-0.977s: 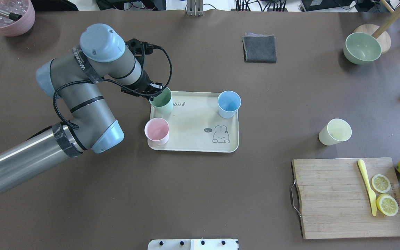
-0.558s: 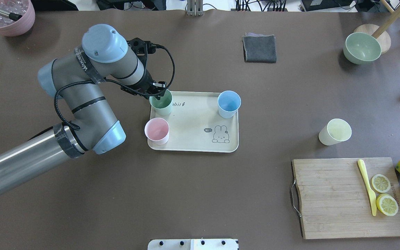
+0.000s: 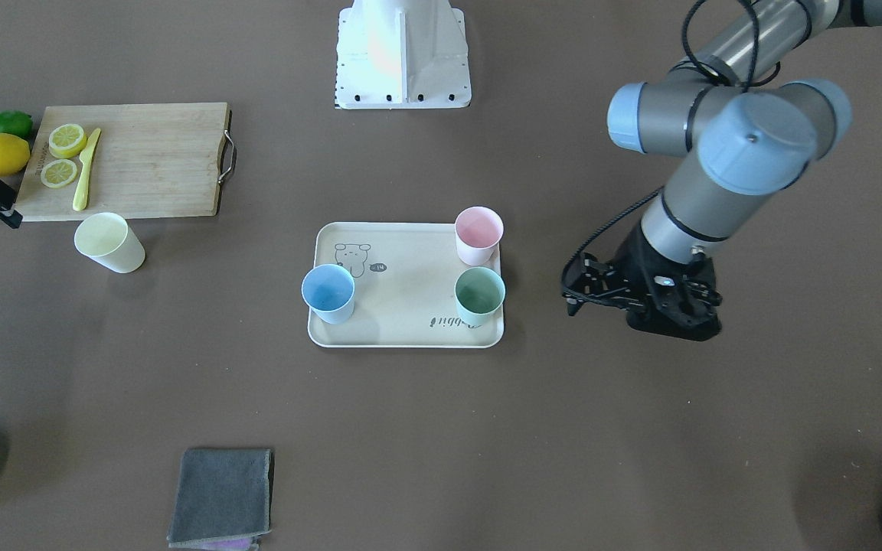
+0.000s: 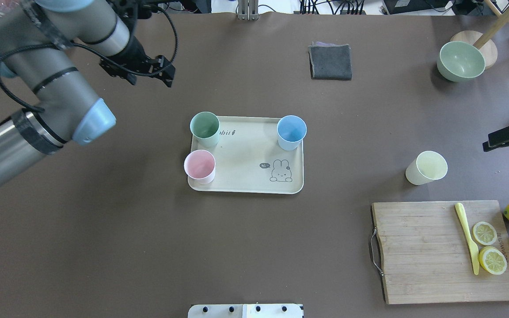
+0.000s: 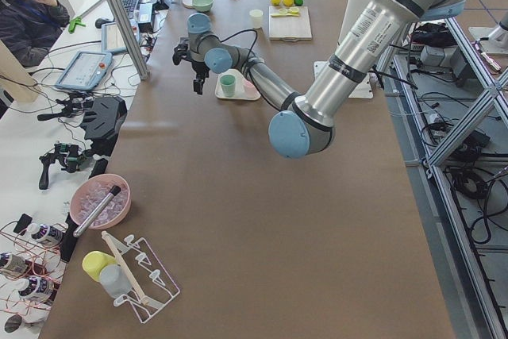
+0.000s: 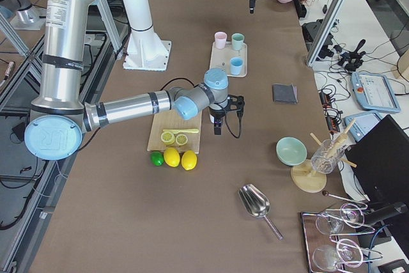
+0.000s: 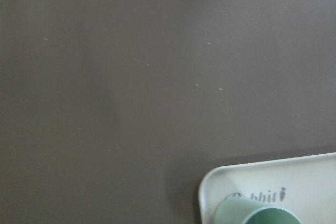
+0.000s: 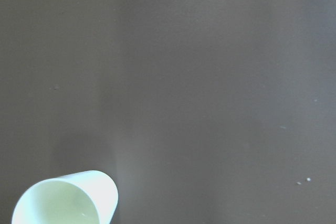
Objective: Place all cups on tray
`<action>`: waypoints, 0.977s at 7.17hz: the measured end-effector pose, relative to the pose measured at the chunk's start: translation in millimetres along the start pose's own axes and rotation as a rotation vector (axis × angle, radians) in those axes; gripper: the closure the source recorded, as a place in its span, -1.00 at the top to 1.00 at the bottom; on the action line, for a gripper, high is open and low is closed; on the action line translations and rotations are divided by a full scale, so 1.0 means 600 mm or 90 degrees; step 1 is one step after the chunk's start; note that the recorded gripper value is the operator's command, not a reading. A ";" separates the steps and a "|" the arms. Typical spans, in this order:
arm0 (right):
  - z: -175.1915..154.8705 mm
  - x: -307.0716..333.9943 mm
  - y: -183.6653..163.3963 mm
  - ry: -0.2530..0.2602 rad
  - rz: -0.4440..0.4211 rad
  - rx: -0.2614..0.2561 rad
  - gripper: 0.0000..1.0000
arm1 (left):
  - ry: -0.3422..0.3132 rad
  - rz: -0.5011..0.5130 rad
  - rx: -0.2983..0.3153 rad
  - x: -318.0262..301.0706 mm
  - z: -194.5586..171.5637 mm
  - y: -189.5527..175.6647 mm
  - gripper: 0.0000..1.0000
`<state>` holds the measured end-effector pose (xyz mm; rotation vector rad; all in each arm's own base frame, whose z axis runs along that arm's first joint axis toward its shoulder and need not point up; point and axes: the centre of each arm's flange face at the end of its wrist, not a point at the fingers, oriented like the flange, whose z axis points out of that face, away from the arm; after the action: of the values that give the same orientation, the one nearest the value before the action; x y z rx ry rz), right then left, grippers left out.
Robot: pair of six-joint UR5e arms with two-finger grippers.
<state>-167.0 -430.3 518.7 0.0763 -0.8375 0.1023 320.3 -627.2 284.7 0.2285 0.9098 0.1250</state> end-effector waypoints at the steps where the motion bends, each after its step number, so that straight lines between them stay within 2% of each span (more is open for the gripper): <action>1: 0.025 -0.040 0.013 0.003 0.011 0.005 0.78 | -0.008 0.015 0.000 -0.052 -0.014 -0.006 0.96; 2: 0.046 -0.070 0.022 0.011 0.015 0.011 0.23 | -0.013 0.021 0.000 -0.076 -0.019 -0.008 0.96; 3: 0.067 -0.088 0.028 0.021 0.011 0.015 -0.51 | -0.014 0.023 0.001 -0.085 -0.022 -0.009 0.96; 4: 0.081 -0.097 0.034 0.027 0.005 0.015 -0.94 | -0.015 0.024 0.001 -0.088 -0.023 -0.009 0.96; 7: 0.094 -0.116 0.047 0.027 -0.009 0.008 -1.00 | -0.017 0.024 0.001 -0.088 -0.021 -0.009 0.96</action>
<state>-258.1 -412.9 505.5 0.0918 -0.7935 0.0950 278.0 -641.2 316.5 0.2476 0.8800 0.1557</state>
